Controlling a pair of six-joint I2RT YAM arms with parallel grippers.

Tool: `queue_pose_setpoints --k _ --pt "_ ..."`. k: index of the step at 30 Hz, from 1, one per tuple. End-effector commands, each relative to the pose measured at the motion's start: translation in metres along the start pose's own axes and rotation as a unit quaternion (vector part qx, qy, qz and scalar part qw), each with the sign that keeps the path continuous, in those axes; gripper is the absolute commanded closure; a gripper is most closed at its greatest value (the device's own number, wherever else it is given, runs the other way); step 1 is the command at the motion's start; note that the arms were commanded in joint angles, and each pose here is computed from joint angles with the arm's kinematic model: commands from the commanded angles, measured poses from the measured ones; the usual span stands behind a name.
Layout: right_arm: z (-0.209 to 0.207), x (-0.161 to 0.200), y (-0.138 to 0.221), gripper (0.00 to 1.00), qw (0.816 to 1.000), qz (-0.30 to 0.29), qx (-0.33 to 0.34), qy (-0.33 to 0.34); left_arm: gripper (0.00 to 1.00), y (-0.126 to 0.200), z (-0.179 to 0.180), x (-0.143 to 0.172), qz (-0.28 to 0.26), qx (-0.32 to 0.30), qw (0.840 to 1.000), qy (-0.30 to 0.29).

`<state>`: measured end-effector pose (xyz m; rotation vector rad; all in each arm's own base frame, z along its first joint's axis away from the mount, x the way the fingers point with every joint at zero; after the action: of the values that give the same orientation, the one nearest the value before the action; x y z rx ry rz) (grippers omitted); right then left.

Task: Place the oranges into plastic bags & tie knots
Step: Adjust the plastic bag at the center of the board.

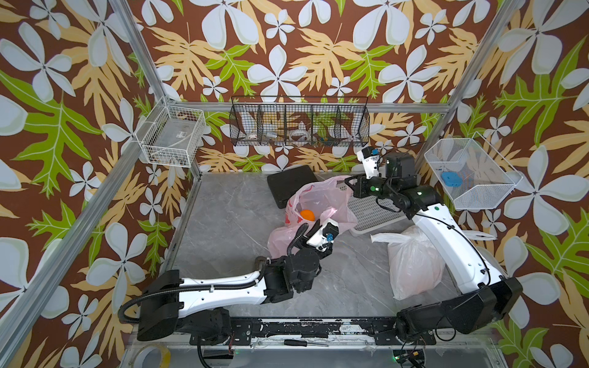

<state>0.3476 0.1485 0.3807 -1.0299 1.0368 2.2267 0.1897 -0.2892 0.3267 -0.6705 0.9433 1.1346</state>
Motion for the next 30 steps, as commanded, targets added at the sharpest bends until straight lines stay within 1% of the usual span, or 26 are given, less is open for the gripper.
queue_pose_setpoints --k 1,3,5,6,8,9,11,13,14,15,16,17,18,20,22,24,25,27,28,29,30 --pt "0.007 -0.005 0.017 1.00 1.000 -0.004 0.011 0.007 1.00 0.006 0.007 -0.010 -0.014 0.118 0.990 0.080" --pt "0.012 -0.005 0.030 1.00 1.000 -0.001 0.018 0.005 1.00 0.008 0.025 -0.017 -0.031 0.173 0.976 0.130" --pt "0.019 -0.005 0.043 1.00 1.000 -0.001 0.023 0.003 1.00 0.009 0.044 -0.022 -0.054 0.221 0.958 0.175" --pt "0.025 -0.004 0.049 1.00 1.000 0.001 0.024 0.004 1.00 0.009 0.052 -0.023 -0.063 0.246 0.948 0.194" --pt "0.040 -0.004 0.062 1.00 1.000 0.002 0.018 0.009 1.00 0.009 0.068 -0.026 -0.078 0.270 0.936 0.213" --pt "0.046 -0.004 0.069 1.00 1.000 0.005 0.015 0.006 1.00 0.011 0.073 -0.028 -0.093 0.290 0.928 0.213" --pt "0.058 -0.003 0.081 1.00 1.000 0.013 0.007 -0.004 1.00 0.012 0.082 -0.031 -0.112 0.306 0.921 0.213" --pt "0.066 -0.001 0.092 0.99 0.999 0.023 0.003 -0.031 1.00 0.011 0.087 -0.034 -0.133 0.345 0.907 0.200" --pt "0.069 0.001 0.095 0.99 0.999 0.027 0.000 -0.037 1.00 0.008 0.092 -0.034 -0.134 0.346 0.906 0.203" --pt "0.071 0.004 0.097 0.99 0.999 0.031 -0.003 -0.042 1.00 0.005 0.096 -0.033 -0.139 0.361 0.900 0.201" --pt "0.073 0.007 0.097 0.99 0.998 0.032 -0.008 -0.044 1.00 0.003 0.099 -0.030 -0.144 0.379 0.894 0.192" --pt "0.075 0.011 0.094 0.99 0.998 0.034 -0.015 -0.045 1.00 -0.001 0.104 -0.027 -0.146 0.381 0.892 0.194" --pt "0.078 0.016 0.090 0.98 0.998 0.037 -0.030 -0.042 1.00 -0.004 0.108 -0.022 -0.150 0.395 0.885 0.196" --pt "0.078 0.025 0.076 0.95 0.997 0.046 -0.058 -0.037 1.00 -0.009 0.111 -0.011 -0.154 0.434 0.869 0.183" --pt "0.075 0.033 0.060 0.88 0.995 0.050 -0.078 -0.023 1.00 -0.016 0.110 0.002 -0.148 0.458 0.860 0.171" --pt "0.072 0.036 0.047 0.72 0.995 0.047 -0.089 0.009 1.00 -0.024 0.112 0.015 -0.130 0.458 0.864 0.166" --pt "0.071 0.034 0.046 0.63 0.995 0.034 -0.089 0.030 1.00 -0.026 0.113 0.018 -0.127 0.464 0.862 0.161" --pt "0.073 0.023 0.050 0.39 0.992 -0.018 -0.087 0.089 1.00 -0.031 0.118 0.023 -0.120 0.464 0.865 0.148" --pt "0.075 0.018 0.056 0.35 0.988 -0.046 -0.087 0.118 1.00 -0.032 0.121 0.025 -0.117 0.465 0.866 0.142" --pt "0.077 0.012 0.063 0.34 0.984 -0.074 -0.081 0.144 1.00 -0.034 0.123 0.026 -0.114 0.461 0.870 0.137" --pt "0.081 0.006 0.073 0.28 0.977 -0.095 -0.076 0.173 1.00 -0.036 0.127 0.027 -0.114 0.455 0.873 0.130"
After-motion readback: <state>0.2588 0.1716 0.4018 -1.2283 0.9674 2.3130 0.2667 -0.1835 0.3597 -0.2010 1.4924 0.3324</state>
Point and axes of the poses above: each gripper's point midway between its finger pads, its own y axis back along the fingers, its own z axis along the line the jaws close on, x = y × z, the point moved 6 cm from there along y, back along the fingers, and after that the axes turned 8 degrees about -y, right-handed, at the moved point
